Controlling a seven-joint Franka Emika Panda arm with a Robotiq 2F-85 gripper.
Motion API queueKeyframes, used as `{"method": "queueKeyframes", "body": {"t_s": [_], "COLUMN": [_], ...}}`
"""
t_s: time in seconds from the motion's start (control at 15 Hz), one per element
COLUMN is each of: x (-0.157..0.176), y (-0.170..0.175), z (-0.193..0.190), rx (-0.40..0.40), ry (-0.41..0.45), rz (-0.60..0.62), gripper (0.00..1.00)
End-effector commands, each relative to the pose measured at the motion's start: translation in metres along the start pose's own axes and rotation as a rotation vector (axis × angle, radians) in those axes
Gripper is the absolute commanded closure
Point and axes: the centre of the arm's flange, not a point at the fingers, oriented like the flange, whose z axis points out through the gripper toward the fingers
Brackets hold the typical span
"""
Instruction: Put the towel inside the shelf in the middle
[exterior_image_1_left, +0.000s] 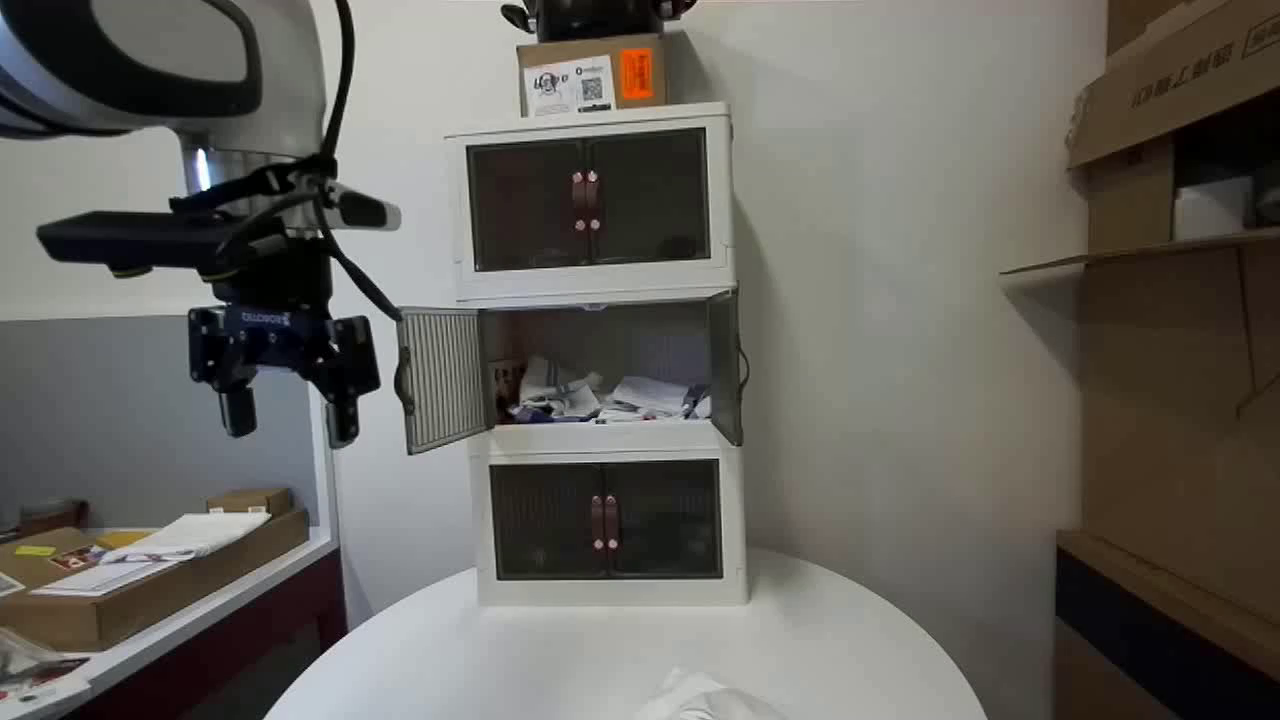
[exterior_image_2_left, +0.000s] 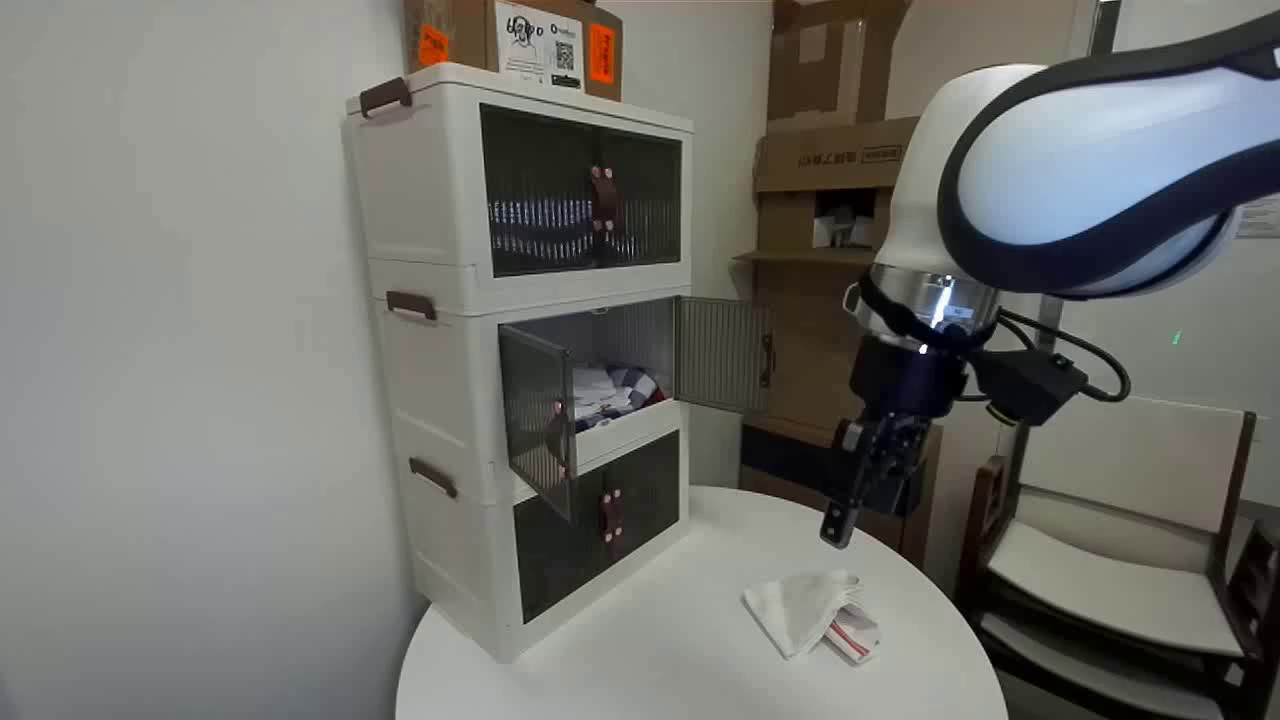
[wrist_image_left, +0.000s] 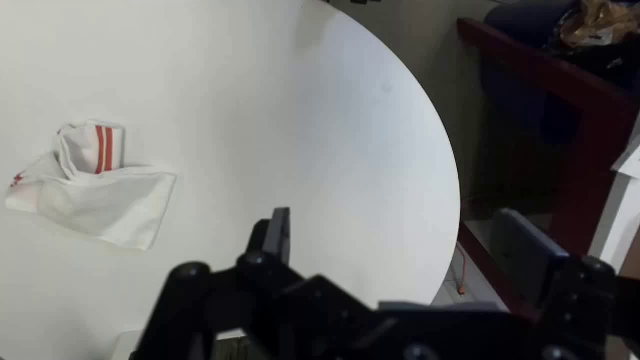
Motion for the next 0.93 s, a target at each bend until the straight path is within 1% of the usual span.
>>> {"method": "queueKeyframes", "body": {"t_s": [0.0,0.2,0.53,0.6,0.87], "x": [-0.0019,-0.003,-0.003,-0.0024,0.0012], "y": [0.0001,0.0004,0.0005,0.001,0.0003], "z": [0.0049,0.011,0.0114,0.0107,0.0054], "rx": [0.002,0.003,0.003,-0.007,0.007], "ry": [-0.012,-0.028,-0.029,-0.029,0.003], "rz": [0.001,0.002,0.002,0.007,0.008], "gripper": [0.0,0.0,0.0,0.0,0.0]}}
